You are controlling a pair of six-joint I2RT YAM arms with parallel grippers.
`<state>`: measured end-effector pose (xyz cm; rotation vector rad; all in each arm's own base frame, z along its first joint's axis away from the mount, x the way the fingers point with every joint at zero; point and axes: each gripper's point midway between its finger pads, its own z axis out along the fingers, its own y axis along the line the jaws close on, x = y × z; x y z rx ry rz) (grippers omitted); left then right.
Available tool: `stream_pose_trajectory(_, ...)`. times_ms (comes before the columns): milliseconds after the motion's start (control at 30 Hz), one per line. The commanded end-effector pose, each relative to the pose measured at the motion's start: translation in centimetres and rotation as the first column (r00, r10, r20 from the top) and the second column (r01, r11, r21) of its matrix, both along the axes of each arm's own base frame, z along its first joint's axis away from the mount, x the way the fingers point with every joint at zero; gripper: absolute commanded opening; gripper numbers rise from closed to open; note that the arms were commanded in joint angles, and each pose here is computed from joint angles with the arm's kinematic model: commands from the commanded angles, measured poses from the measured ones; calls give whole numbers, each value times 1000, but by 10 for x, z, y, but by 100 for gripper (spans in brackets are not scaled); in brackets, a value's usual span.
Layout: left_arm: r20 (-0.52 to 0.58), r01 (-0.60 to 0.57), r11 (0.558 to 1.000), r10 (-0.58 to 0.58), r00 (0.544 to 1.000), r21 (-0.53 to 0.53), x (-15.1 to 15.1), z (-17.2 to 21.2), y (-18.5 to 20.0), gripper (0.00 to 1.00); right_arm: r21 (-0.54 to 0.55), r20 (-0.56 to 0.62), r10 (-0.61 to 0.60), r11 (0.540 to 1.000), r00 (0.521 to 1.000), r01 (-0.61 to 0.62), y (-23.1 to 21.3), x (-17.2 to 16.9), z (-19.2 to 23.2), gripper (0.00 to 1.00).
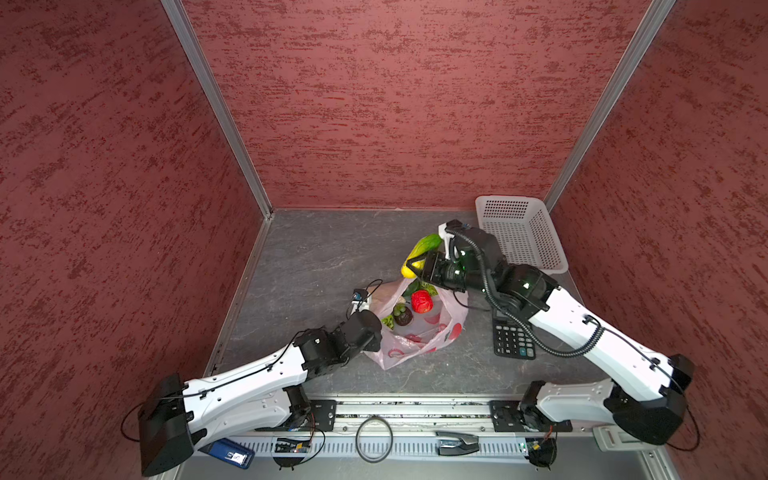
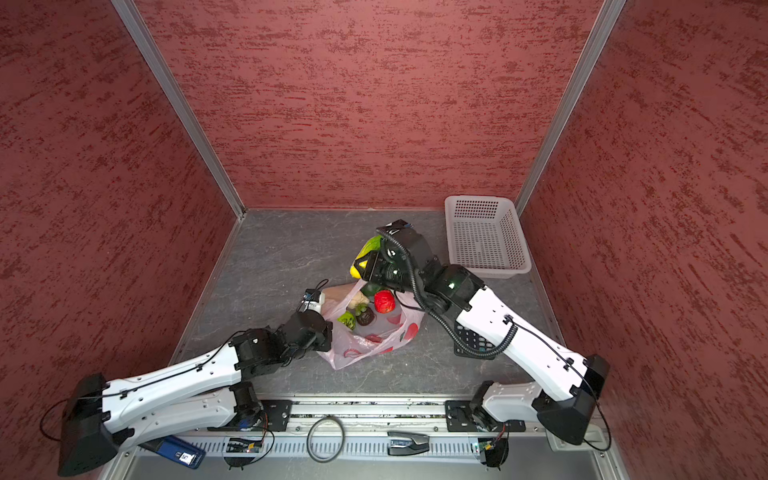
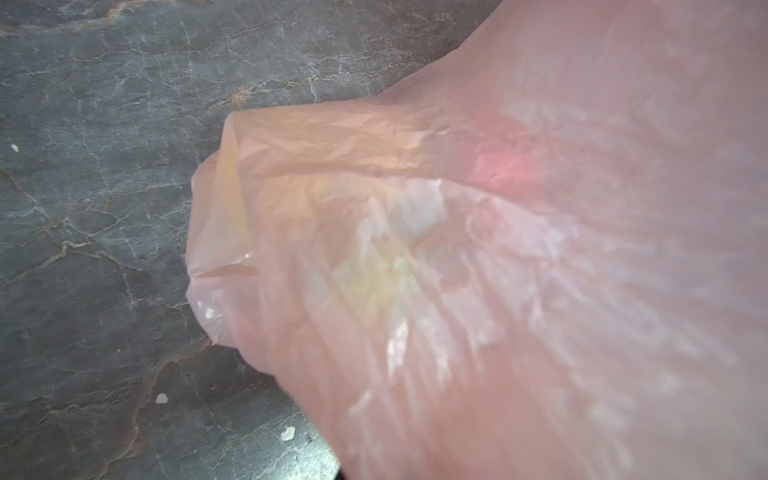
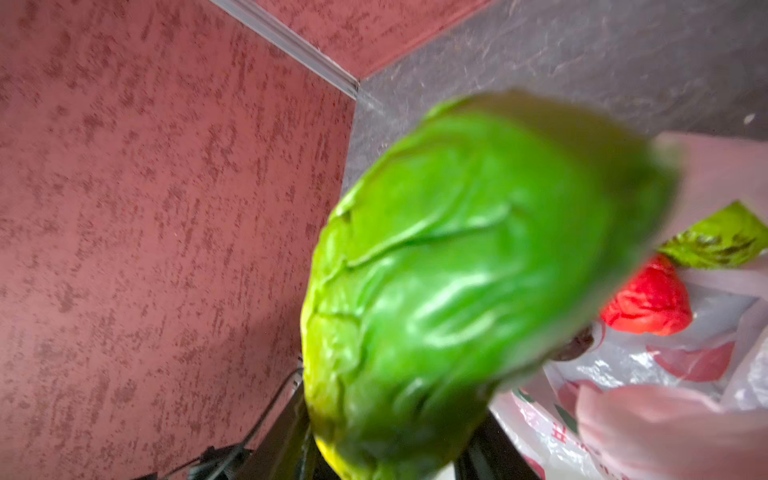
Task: Untie the knot of the plastic bag and take out the fruit
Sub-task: 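Lift the cucumber out of the bag and carry it toward the white basket, then open the right gripper to drop the cucumber into the white basket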
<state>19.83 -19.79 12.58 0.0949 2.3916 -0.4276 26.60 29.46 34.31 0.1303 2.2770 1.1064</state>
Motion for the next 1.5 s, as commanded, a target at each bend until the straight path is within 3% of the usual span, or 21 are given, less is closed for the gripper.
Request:
stream_pose_trajectory(0, 26, -1, 1000, 1, 1000, -7, 5, 14, -2, 0, -6, 36, -17, 1000, 999, 18, -26, 15, 17, 28)
stream_pose_trajectory(267, 35, -7, 1000, 8, 999, -13, 6, 17, -1, 0, -58, 76, -249, 966, 966, 254, -131, 88, 8, 29)
stream_pose_trajectory(600, 52, -9, 1000, 10, 999, -22, 8, 22, 0, 0, -167, 67, -489, 854, 870, 493, -255, 168, -50, 29)
stream_pose_trajectory(833, 63, -4, 999, 6, 998, -37, 6, 24, 2, 0, -215, -31, -579, 800, 814, 560, -313, 219, -122, 30)
stream_pose_trajectory(1067, 64, -6, 999, 9, 998, -46, 5, 24, 4, 0, -312, -148, -603, 780, 784, 542, -338, 244, -200, 33)
stream_pose_trajectory(1200, 62, -4, 999, 7, 998, -46, 5, 25, 3, 0, -339, -190, -612, 775, 768, 534, -340, 246, -224, 42)
stream_pose_trajectory(1267, 58, -2, 999, 5, 998, -42, 5, 25, 3, 0, -357, -204, -627, 763, 751, 539, -344, 243, -231, 54)
stream_pose_trajectory(1467, 49, -18, 999, 19, 999, -36, 4, 22, 4, 0, -400, -211, -638, 748, 741, 530, -348, 235, -232, 75)
